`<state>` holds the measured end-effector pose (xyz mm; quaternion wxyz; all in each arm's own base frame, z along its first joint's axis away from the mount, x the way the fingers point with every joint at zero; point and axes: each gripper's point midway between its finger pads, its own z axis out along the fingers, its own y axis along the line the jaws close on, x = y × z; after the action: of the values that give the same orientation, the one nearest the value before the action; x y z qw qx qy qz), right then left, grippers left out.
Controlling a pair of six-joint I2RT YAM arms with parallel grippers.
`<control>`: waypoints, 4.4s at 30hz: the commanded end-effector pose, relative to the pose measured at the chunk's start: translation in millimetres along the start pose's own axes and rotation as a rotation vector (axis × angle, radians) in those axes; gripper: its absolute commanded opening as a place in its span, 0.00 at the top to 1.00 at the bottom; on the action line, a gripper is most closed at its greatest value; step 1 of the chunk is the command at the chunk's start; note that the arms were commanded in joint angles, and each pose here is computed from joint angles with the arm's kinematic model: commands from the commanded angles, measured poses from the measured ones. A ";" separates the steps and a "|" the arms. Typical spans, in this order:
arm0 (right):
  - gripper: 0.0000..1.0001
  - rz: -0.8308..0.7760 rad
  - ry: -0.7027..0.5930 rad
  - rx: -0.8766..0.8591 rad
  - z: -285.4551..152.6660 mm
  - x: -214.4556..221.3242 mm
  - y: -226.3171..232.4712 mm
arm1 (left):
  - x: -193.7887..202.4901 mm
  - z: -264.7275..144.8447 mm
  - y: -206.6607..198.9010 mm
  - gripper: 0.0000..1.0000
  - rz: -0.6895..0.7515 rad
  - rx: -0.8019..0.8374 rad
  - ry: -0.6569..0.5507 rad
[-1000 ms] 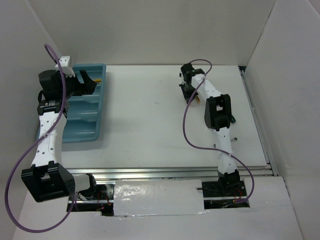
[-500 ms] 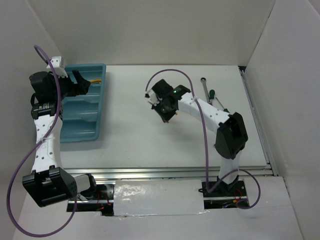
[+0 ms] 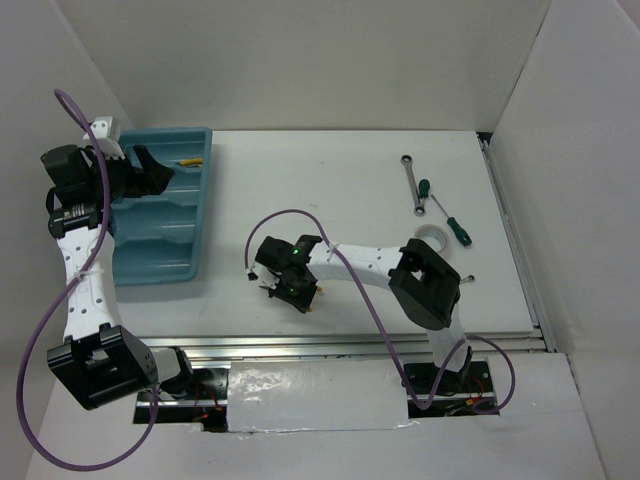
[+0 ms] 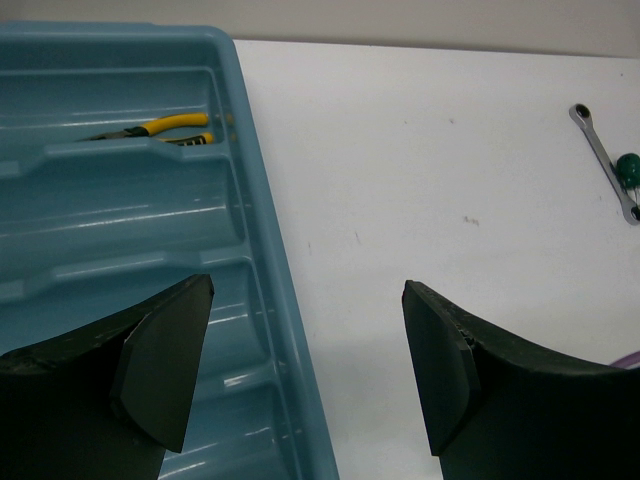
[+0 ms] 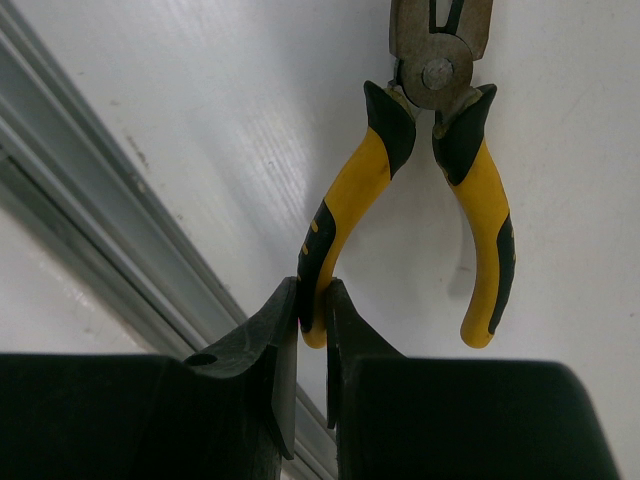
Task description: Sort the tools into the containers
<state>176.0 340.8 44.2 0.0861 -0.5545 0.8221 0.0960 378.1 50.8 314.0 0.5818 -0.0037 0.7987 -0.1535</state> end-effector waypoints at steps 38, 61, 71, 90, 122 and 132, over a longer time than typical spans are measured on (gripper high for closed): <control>0.18 0.790 -0.657 0.173 -205.5 147.1 -165.2 | 329.5 -57.4 -236.8 0.34 1.314 1.304 0.632; 0.18 0.772 -0.647 0.124 -199.1 138.9 -166.6 | 380.9 -2.8 -257.5 0.54 1.447 1.312 0.631; 0.18 0.765 -0.638 0.113 -196.5 137.1 -165.4 | 381.1 2.6 -244.9 0.57 1.470 1.177 0.623; 0.18 0.747 -0.633 0.098 -194.7 134.2 -160.8 | 319.3 2.1 -290.0 0.43 1.203 1.042 0.533; 0.18 0.740 -0.615 0.083 -188.6 133.1 -160.8 | 385.6 13.2 -254.5 0.40 1.005 0.804 0.858; 0.18 0.738 -0.613 0.084 -188.6 133.4 -160.0 | 380.2 8.8 -250.0 0.91 1.035 0.807 0.883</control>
<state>264.1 110.4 167.8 0.2881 -0.1526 0.9141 0.2413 221.1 -261.7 17.8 0.1752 0.6317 0.7431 -0.1347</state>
